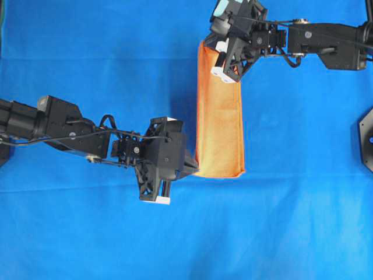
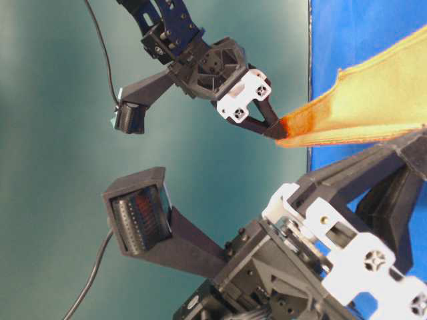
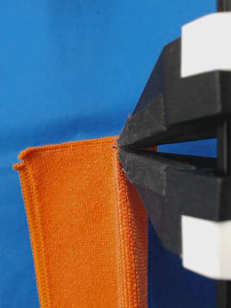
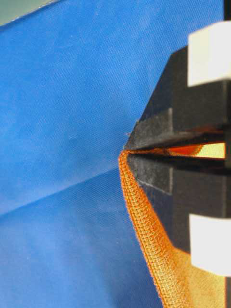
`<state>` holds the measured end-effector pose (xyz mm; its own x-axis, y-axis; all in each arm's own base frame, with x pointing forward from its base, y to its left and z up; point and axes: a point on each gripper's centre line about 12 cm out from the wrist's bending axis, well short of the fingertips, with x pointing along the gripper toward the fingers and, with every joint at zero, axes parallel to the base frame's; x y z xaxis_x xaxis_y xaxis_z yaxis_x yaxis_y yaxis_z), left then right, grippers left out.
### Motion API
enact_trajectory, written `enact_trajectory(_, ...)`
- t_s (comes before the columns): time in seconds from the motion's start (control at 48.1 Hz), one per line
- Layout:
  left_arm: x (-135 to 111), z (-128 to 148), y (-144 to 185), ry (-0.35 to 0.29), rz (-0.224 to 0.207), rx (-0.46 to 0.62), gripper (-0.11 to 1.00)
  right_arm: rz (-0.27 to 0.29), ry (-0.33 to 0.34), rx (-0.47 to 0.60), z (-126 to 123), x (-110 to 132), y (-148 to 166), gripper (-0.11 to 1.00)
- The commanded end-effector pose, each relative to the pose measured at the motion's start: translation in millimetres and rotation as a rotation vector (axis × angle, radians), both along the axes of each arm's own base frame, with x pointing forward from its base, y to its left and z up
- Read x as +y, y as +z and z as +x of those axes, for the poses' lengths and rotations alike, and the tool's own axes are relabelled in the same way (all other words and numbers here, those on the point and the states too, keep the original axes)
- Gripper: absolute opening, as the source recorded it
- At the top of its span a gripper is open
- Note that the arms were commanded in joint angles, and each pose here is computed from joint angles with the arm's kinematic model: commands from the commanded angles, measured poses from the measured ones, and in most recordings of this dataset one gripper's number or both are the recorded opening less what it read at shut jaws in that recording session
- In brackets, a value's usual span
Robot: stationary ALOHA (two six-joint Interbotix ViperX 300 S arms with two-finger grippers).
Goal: Fold the orange towel.
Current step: 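Rotate the held strip to vertical, right gripper moving to the top, then lower the strip onto the table and open both grippers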
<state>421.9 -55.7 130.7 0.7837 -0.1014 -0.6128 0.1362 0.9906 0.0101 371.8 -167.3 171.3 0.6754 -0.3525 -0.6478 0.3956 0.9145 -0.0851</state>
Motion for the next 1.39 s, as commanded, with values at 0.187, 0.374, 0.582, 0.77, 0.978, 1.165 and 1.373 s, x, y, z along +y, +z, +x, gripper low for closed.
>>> enact_trajectory(0.187, -5, 3, 8, -0.008, -0.007, -0.035, 0.04, -0.017, 0.002, -0.036, 4, -3, 13, 0.08)
enact_trajectory(0.374, -5, 1, 8, -0.01, -0.003, -0.027, 0.5, -0.02, 0.001, -0.034, 4, -4, 14, 0.48)
enact_trajectory(0.582, -3, -10, 15, -0.009, -0.001, 0.008, 0.73, -0.02, -0.005, -0.026, 1, -3, 14, 0.59)
enact_trajectory(0.77, 1, -36, 30, -0.017, 0.016, 0.089, 0.65, -0.026, -0.023, -0.024, -12, 0, 24, 0.58)
enact_trajectory(0.978, 12, -68, 53, -0.004, 0.016, 0.086, 0.65, -0.028, -0.029, -0.083, -40, 15, 45, 0.58)
enact_trajectory(1.165, 34, -94, 70, 0.057, 0.005, -0.024, 0.65, -0.013, -0.012, -0.163, -74, 40, 59, 0.58)
enact_trajectory(1.373, 60, -123, 87, 0.14, -0.003, -0.25, 0.65, 0.008, 0.026, -0.291, -113, 71, 72, 0.58)
